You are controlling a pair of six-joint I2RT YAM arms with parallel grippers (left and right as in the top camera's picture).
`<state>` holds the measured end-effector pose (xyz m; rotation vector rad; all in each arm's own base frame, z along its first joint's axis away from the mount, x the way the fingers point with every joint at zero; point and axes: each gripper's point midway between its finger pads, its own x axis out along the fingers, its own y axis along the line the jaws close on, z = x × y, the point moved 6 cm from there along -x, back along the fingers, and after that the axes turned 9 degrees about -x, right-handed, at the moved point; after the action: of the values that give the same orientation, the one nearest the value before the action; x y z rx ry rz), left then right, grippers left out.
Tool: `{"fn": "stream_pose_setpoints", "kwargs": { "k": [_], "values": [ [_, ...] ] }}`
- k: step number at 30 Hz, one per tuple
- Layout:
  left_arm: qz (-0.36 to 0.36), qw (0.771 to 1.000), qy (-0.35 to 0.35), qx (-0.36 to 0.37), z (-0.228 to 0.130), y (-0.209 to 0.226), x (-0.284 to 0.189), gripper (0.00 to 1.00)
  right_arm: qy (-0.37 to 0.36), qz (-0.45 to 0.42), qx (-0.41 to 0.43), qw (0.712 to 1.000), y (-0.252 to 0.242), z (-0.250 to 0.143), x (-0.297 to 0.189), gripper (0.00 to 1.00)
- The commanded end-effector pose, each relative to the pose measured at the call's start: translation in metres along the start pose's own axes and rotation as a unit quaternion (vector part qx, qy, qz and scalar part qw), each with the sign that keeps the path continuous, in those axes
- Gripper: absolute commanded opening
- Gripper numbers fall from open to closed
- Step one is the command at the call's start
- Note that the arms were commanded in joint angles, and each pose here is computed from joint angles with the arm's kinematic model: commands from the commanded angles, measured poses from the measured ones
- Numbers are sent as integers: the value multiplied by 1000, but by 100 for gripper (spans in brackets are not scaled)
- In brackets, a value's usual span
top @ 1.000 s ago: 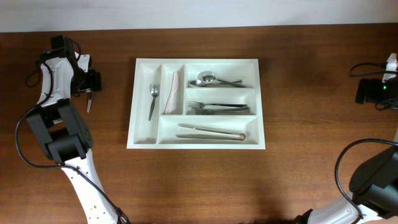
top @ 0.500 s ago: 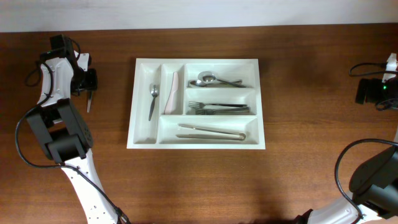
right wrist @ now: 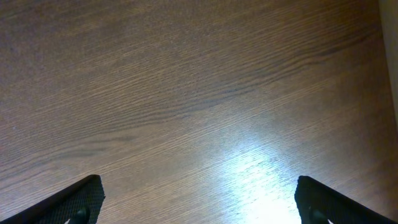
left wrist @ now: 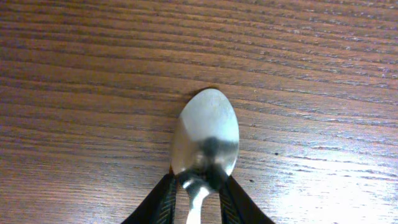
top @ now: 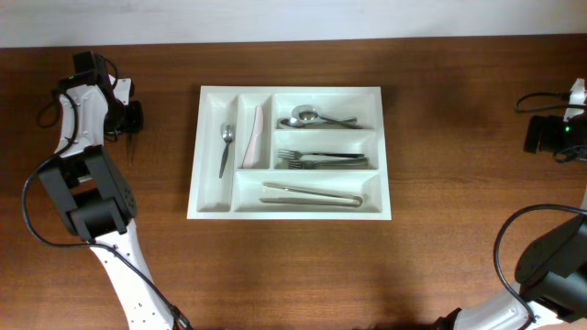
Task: Pack container
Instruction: 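Align the left gripper over the silver spoon handle and lower, then close the left gripper on the spoon handle and lift it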
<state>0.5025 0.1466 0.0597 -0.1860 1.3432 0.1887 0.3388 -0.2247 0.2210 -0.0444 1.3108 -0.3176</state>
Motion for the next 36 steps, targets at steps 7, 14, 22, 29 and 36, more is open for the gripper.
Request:
{"fn": "stream_pose_setpoints", "kwargs": {
  "k": [7, 14, 22, 29, 36],
  "values": [
    [-21, 999, 50, -4, -19, -2, 31, 17, 1, -2, 2, 1000, 0, 0, 0, 99],
    [-21, 999, 50, -4, -19, -2, 31, 13, 1, -2, 2, 1000, 0, 0, 0, 99],
    [-22, 999, 50, -4, -19, -3, 30, 8, 1, -2, 2, 1000, 0, 0, 0, 98],
    [-30, 998, 49, -4, -19, -4, 30, 8, 1, -2, 2, 1000, 0, 0, 0, 99],
    [-42, 998, 37, -4, -11, -7, 21, 8, 1, -2, 2, 1000, 0, 0, 0, 99]
  ]
}}
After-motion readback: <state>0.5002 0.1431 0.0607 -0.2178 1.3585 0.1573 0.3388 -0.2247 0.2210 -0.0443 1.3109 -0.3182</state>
